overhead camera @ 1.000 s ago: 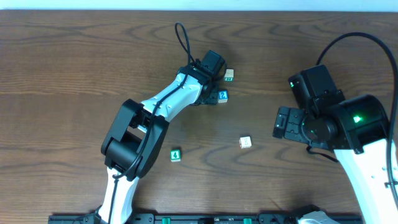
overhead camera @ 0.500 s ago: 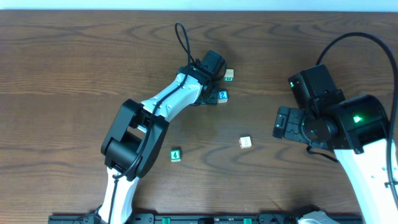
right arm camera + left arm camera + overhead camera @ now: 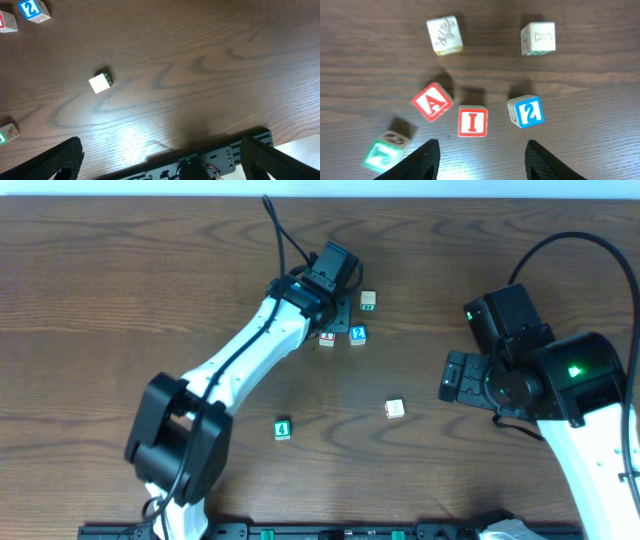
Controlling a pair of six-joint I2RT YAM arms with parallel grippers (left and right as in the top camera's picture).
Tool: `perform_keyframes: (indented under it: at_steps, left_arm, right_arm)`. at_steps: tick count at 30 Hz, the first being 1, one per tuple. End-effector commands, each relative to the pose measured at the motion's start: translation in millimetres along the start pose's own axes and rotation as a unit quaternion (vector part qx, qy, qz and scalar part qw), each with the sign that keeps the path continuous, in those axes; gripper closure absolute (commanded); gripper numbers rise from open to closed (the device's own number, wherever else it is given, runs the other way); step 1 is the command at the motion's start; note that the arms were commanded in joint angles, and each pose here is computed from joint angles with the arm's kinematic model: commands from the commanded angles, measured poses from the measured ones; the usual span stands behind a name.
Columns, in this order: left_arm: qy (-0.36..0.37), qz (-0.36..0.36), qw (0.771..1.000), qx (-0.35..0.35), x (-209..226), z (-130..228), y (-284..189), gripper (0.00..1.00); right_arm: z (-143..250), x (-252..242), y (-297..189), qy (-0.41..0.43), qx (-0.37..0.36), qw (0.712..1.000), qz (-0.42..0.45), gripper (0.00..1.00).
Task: Spell out Ai2
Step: 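Lower the I block into the gap and open the left gripper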
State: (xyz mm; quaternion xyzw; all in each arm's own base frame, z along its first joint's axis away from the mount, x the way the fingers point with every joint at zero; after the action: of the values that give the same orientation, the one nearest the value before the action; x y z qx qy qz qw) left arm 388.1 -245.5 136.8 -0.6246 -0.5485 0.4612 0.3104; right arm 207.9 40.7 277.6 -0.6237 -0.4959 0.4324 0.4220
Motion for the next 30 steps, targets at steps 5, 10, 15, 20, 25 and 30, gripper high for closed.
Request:
perform_keyframes:
  at_steps: [5,10,15,20,25,30]
  left_arm:
    - [0.004,-0.074,0.993,-0.093,22.1,-29.4,-37.3,0.41]
    - [-0.001,-0.088,0.993,-0.081,34.6,-33.1,-14.8,0.41]
    - [-0.095,-0.071,0.993,-0.012,47.7,-18.0,15.0,0.44]
    - [-0.234,-0.089,0.968,-0.008,57.0,-12.1,20.9,0.47]
    - [-0.288,-0.091,0.953,-0.009,56.4,-9.1,21.3,0.46]
    - [-0.296,-0.103,0.950,0.006,59.3,-1.7,33.1,0.45]
  right_arm:
    - [1.0,0.6,-0.5,0.003,-0.002,1.000,0.000,0.01]
    - [1.0,0.6,-0.5,0.003,-0.002,1.000,0.000,0.01]
    - [0.9,0.6,-0.5,0.003,-0.002,1.000,0.000,0.01]
    - [1.1,0.5,-0.5,0.003,-0.002,1.000,0.001,0.01]
    - [1.1,0.5,-0.5,0.003,-0.002,1.000,0.001,0.01]
    - [1.1,0.5,-0.5,0.003,-0.002,1.000,0.001,0.01]
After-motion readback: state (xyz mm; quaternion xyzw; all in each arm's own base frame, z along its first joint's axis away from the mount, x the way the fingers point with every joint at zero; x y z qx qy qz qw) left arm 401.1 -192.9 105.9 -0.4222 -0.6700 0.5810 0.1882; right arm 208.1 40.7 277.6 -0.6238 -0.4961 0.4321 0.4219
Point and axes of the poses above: each gripper's point midway between its finger pads, its own y axis out along the fingers, its own x axis along the line the jaws close on, z = x × y, the point moved 3 cm from there along -y, back along the fingers, and after that the axes turned 10 degrees about -y, right-handed, at the moved point
